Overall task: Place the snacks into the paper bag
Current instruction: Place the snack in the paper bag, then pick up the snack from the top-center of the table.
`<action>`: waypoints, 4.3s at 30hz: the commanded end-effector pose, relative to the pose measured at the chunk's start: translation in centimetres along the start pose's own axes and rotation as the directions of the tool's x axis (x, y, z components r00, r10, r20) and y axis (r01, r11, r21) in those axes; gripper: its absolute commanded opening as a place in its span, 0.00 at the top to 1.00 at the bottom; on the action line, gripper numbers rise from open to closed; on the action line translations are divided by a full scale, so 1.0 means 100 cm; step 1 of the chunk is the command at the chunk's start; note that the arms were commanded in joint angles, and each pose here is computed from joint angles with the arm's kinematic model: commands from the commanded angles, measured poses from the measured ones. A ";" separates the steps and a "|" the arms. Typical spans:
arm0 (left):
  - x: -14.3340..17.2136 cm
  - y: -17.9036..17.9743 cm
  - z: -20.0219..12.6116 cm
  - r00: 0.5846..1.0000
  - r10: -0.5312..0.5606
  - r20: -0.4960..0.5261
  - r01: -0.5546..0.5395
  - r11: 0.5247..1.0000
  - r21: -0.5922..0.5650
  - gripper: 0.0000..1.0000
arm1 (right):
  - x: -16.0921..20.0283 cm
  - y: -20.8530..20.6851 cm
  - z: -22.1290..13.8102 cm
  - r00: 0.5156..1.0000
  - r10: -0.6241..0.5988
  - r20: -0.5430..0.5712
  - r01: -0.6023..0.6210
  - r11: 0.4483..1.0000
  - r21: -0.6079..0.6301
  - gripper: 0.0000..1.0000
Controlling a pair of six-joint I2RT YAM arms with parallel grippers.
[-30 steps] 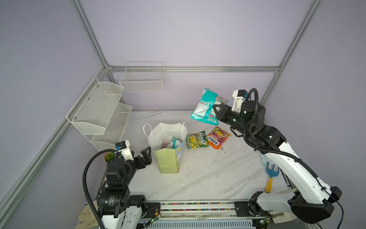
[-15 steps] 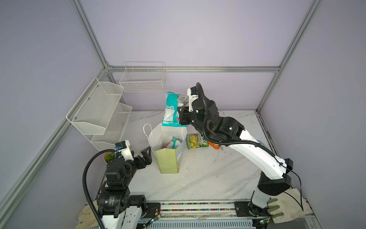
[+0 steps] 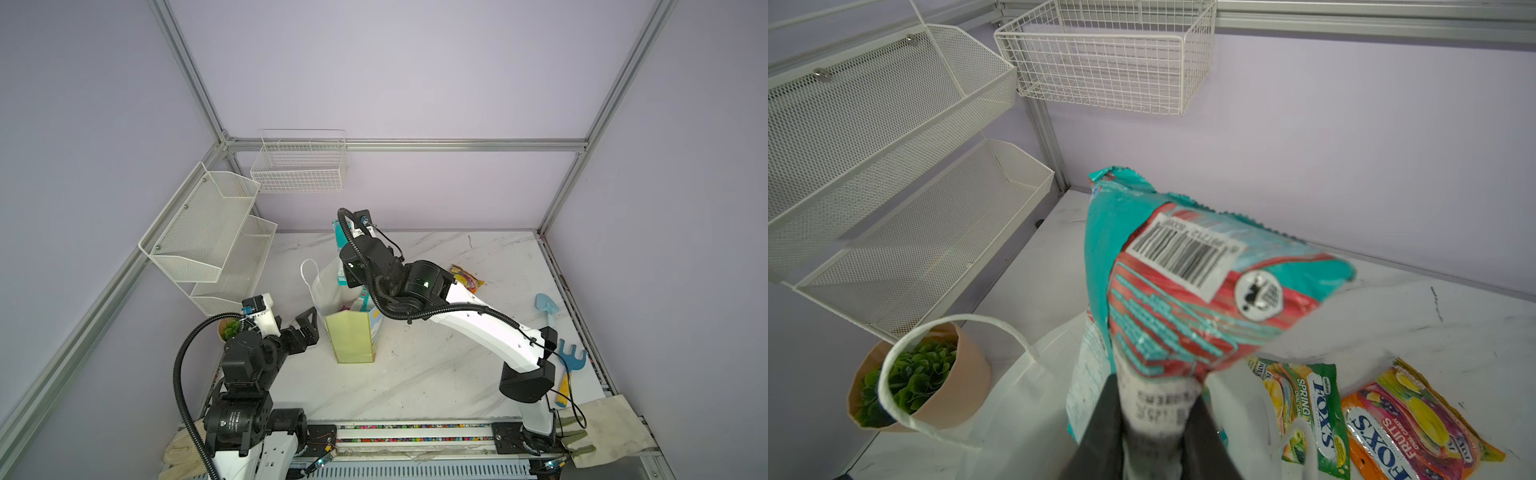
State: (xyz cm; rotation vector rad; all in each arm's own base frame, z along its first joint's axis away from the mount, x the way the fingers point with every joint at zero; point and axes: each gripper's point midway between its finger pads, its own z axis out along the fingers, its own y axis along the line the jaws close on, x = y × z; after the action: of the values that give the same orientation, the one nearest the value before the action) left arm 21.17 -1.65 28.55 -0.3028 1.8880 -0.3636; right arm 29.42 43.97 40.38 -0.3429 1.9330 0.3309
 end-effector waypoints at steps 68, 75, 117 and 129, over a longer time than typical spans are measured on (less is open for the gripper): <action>0.006 0.003 0.007 1.000 0.002 -0.001 -0.002 1.000 0.002 0.00 | 0.028 -0.003 -0.020 0.997 -0.068 -0.043 0.071 0.995 0.069 0.70; 0.006 0.003 0.007 1.000 0.001 -0.001 -0.001 1.000 0.002 0.00 | 0.023 -0.004 -0.026 0.998 -0.057 -0.032 0.058 0.996 0.065 0.59; 0.007 0.002 0.008 1.000 0.000 -0.003 0.000 1.000 0.010 0.00 | 0.131 -0.224 0.077 0.870 0.432 -0.237 -0.414 0.902 0.125 0.10; 0.007 0.001 0.008 1.000 0.002 -0.004 -0.002 1.000 0.012 0.00 | 0.257 -0.241 0.157 0.751 0.398 -0.527 -0.333 0.917 0.219 0.28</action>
State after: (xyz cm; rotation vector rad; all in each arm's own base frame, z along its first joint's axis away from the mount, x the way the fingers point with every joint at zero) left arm 21.18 -1.66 28.55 -0.3024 1.8877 -0.3640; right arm 42.07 25.38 10.78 0.0463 2.5538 0.3670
